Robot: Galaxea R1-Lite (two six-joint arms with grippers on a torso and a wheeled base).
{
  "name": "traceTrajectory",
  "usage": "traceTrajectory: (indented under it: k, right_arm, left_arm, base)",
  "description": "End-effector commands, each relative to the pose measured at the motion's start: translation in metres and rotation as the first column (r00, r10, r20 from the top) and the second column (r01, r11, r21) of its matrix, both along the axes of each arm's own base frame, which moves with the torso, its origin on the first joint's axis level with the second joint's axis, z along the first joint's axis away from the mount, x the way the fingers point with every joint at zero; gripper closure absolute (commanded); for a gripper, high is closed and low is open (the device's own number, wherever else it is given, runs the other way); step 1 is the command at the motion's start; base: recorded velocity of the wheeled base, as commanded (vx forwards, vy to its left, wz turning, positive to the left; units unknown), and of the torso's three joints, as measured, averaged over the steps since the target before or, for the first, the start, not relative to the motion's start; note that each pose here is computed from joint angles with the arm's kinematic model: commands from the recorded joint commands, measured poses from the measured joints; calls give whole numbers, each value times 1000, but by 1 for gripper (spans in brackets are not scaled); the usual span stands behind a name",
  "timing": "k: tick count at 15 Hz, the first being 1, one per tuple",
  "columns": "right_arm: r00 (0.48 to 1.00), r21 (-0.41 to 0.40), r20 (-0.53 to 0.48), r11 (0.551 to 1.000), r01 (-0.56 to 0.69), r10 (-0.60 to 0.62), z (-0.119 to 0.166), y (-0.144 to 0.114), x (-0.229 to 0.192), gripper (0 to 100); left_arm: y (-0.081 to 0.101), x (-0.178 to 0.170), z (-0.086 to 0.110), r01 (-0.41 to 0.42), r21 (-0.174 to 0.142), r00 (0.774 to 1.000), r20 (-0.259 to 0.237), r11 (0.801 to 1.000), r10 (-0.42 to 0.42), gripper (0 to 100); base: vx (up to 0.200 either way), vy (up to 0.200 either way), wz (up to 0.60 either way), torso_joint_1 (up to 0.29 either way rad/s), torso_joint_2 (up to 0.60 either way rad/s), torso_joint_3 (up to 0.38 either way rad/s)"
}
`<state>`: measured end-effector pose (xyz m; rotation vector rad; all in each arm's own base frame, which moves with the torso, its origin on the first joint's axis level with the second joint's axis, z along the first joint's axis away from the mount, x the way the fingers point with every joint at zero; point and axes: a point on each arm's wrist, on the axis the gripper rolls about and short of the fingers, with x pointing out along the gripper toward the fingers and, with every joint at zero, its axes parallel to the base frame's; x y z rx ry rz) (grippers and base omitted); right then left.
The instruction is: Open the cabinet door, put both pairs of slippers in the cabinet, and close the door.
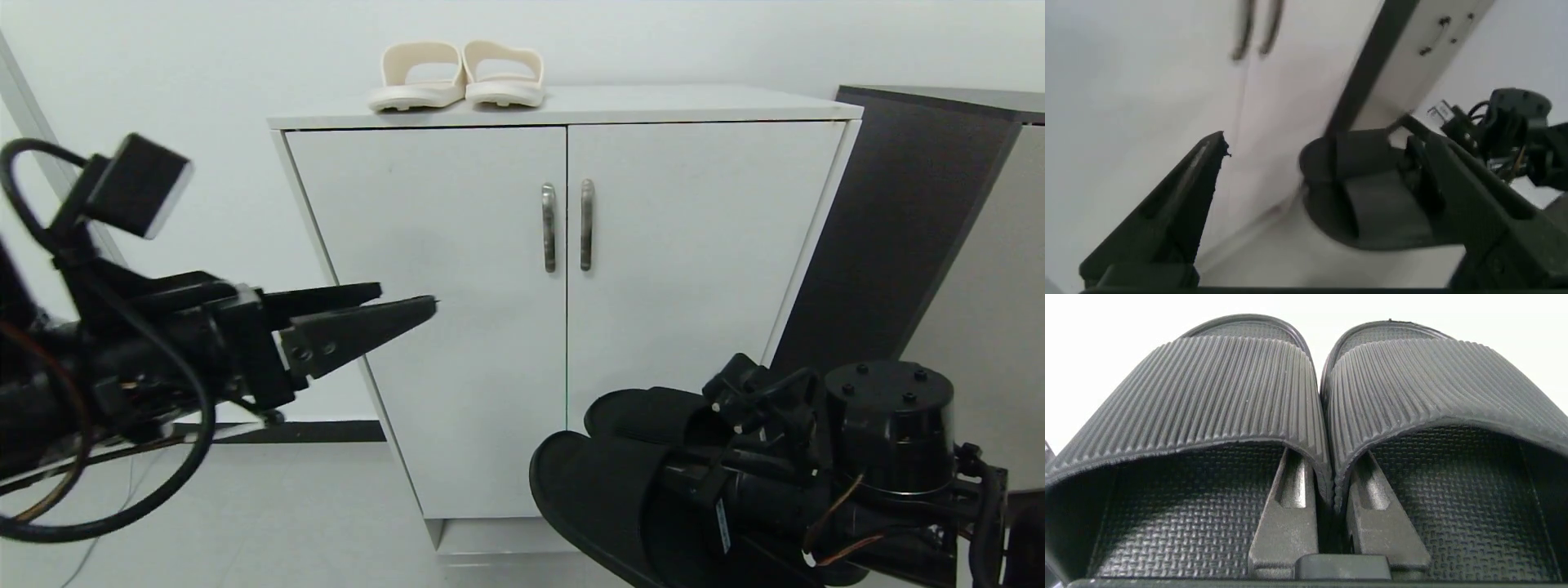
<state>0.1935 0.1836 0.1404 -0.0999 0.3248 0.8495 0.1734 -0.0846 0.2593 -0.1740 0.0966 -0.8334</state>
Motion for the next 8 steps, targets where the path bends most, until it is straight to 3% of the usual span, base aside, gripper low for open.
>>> traceTrajectory:
  k: [1,3,8]
  right_arm:
    - [1000,-4,-4,1000,3,-3,-1,-1,1,100]
    - [1000,-4,-6,1000,6,-6,-2,-1,2,100]
    - [1000,-19,-22,1000,0,0,-7,2,3,100]
  left_arm:
    - [-42,35,-4,72,8,997,-17,997,-72,0]
    - [-68,52,-5,125,-20,992,12,992,-125,0]
    - [-110,77,10,200,-37,980,29,979,-199,0]
  base:
    - [0,0,0,0,0,0]
    - [0,0,0,0,0,0]
    - [0,0,0,0,0,0]
